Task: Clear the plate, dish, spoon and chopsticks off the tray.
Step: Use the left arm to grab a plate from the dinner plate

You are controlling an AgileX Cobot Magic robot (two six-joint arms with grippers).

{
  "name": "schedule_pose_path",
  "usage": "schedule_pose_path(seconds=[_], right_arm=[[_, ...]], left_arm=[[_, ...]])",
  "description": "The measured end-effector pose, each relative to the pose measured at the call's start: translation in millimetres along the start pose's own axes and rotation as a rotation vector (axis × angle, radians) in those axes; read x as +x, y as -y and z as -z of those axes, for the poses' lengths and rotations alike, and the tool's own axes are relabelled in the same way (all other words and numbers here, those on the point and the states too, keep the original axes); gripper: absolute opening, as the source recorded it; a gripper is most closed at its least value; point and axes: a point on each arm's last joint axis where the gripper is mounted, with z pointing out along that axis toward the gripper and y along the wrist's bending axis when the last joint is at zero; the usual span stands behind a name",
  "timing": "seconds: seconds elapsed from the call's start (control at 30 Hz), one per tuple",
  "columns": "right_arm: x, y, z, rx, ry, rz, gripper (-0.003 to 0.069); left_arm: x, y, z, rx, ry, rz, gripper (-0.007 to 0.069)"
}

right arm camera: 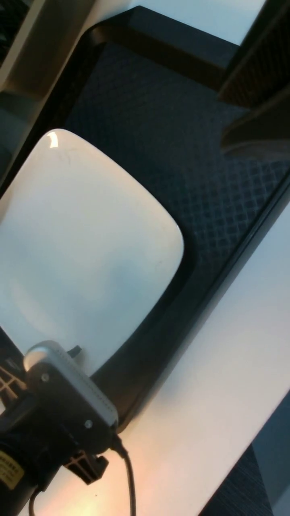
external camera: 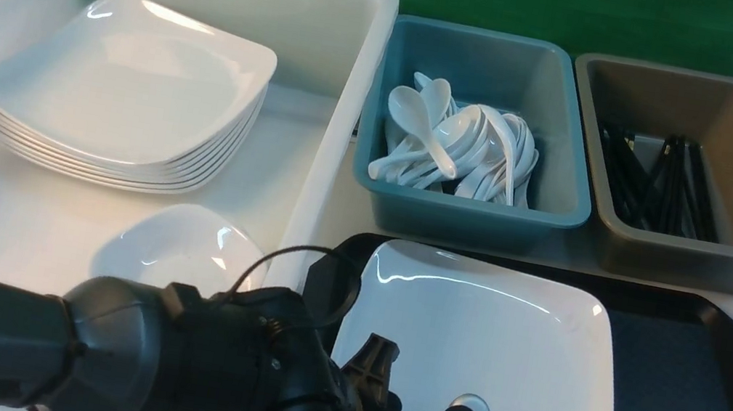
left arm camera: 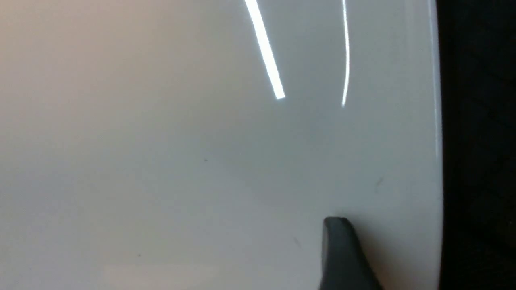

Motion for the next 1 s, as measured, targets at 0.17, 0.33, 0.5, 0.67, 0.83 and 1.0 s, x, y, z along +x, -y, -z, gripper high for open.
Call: schedule_pose_path(seconds=[0.17,0.33,0.5,0.67,0.83,1.0], right_arm=[[0.0,0.0,0.0,0.000,0.000,0.000,0.0156],[-0.2,-0.1,0.0,-0.001,0.002,0.000,0.0161],[-0.7,0.1,0.0,0.001,0.007,0.001,0.0162],[-1.6,2.1,0.0,0.024,0.017,0.005,0.0164],[-5.8,11.3,5.6,0.113,0.056,-0.039,0.0165],[-9.5,15.4,11.1,0.147,0.085,-0.047,0.0165]], left_arm=[[-1.5,-2.1,-0.6,-0.014,-0.001,-0.032,0.0144],[-6.9,-1.5,9.6,-0.007,0.000,-0.030,0.0144],[-33.0,2.1,55.8,-0.061,0.082,-0.058,0.0057],[-47.2,3.9,98.3,-0.114,0.169,-0.048,0.0026],[-47.4,8.8,125.2,-0.135,0.223,-0.024,0.0027],[-42.5,9.4,149.0,-0.183,0.265,-0.013,0.0027]])
